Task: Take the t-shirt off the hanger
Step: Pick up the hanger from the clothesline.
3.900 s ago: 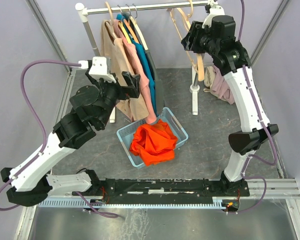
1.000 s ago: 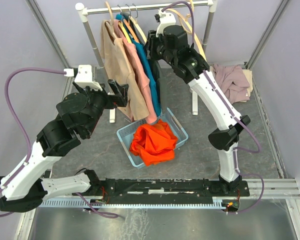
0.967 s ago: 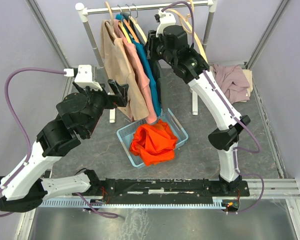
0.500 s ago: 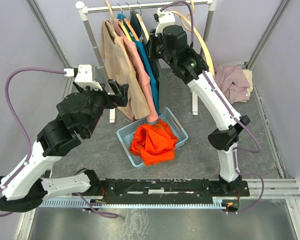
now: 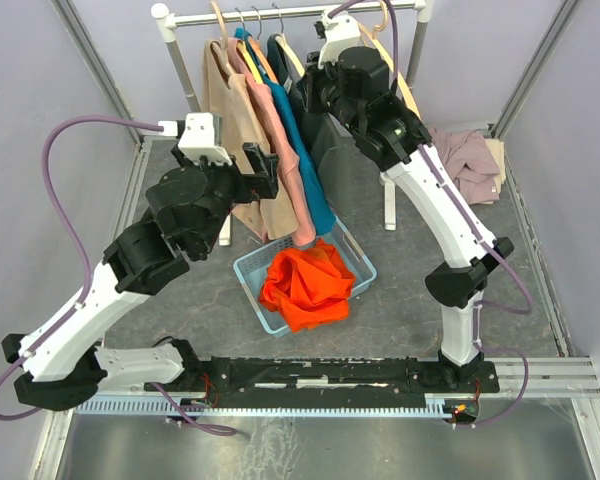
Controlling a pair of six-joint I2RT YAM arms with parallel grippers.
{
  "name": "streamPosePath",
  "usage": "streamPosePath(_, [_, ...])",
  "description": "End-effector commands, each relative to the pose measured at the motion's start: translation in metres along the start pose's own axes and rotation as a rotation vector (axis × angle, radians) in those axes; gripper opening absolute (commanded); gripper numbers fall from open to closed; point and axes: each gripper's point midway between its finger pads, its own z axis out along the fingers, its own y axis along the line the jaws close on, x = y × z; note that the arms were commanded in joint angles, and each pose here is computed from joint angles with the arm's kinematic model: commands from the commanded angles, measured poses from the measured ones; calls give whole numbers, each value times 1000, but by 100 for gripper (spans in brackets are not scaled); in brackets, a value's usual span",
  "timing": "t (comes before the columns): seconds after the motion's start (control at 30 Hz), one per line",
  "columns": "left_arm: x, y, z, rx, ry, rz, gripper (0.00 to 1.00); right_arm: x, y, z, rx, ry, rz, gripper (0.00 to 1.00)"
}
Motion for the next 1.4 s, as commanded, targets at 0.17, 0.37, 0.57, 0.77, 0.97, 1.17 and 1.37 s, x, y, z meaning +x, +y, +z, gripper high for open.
streamPosePath(0.17, [-28, -6, 0, 17, -82, -69, 97, -73, -5, -35, -4, -204, 19, 1])
streamPosePath(0.37, [-32, -5, 0, 14, -93, -76, 96, -78, -4, -34, -27, -224, 36, 1])
streamPosePath(0.57, [-38, -11, 11, -8, -105, -30, 96, -95, -2, -44, -47, -272, 34, 1])
streamPosePath(0.77, [-59, -13, 22, -46, -151, 4, 96, -103, -3, -59, -56, -284, 36, 1])
streamPosePath(0.97, [-75, -16, 35, -73, -188, 28, 97, -106, -6, -78, -60, -286, 38, 1])
streamPosePath(1.17, [-93, -11, 51, -83, -226, 23, 97, -103, -9, -95, -62, -273, 35, 1])
streamPosePath(1.37, [-106, -10, 73, -48, -248, 19, 96, -96, -11, -116, -74, -246, 37, 1])
